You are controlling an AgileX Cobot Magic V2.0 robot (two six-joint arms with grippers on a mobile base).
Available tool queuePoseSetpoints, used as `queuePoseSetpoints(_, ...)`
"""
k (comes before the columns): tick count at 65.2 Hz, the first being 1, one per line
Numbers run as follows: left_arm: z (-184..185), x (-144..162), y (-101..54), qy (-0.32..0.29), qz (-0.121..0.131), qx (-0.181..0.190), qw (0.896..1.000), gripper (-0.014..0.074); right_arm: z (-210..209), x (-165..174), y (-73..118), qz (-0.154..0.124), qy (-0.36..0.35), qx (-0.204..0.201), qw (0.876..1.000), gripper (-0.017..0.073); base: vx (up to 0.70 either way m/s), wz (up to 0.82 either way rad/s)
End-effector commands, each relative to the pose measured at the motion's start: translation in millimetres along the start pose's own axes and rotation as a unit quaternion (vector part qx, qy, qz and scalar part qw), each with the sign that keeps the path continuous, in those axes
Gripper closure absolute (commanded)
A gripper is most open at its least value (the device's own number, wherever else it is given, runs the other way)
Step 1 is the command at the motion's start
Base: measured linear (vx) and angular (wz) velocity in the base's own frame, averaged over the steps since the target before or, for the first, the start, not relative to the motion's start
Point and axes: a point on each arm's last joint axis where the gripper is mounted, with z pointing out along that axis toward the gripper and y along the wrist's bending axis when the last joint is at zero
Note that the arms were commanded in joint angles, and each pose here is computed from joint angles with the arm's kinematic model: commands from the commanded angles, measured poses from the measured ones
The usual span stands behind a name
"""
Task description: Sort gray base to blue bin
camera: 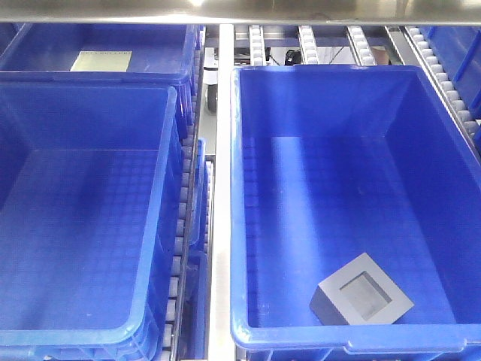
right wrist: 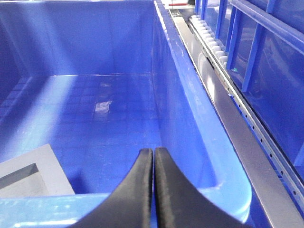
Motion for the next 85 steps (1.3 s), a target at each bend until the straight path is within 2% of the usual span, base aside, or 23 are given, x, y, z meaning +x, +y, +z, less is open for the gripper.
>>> queuePoseSetpoints(1,0,-2,1.8,-0.053,0.001,-0.023,0.998,0.0591,0,-6,-0.1,-0.007,-0.035,0.001,0.999,0.0564,0.00,0.00)
queuePoseSetpoints(7,5,17,3.6,-0.038,0.002,-0.038,0.999,0.0591,0,-6,-0.1,-0.007,-0.035,0.001,0.999,0.0564,0.00,0.00)
queuePoseSetpoints(23,11,55,4.7,0.018,0.000,-0.039,0.999,0.0591,0,-6,-0.1,-0.007,-0.035,0.001,0.999,0.0564,0.00,0.00)
queuePoseSetpoints(85,11,56,4.7,0.026,0.000,-0.039,0.999,0.0591,0,-6,-0.1,-0.007,-0.035,0.001,0.999,0.0564,0.00,0.00)
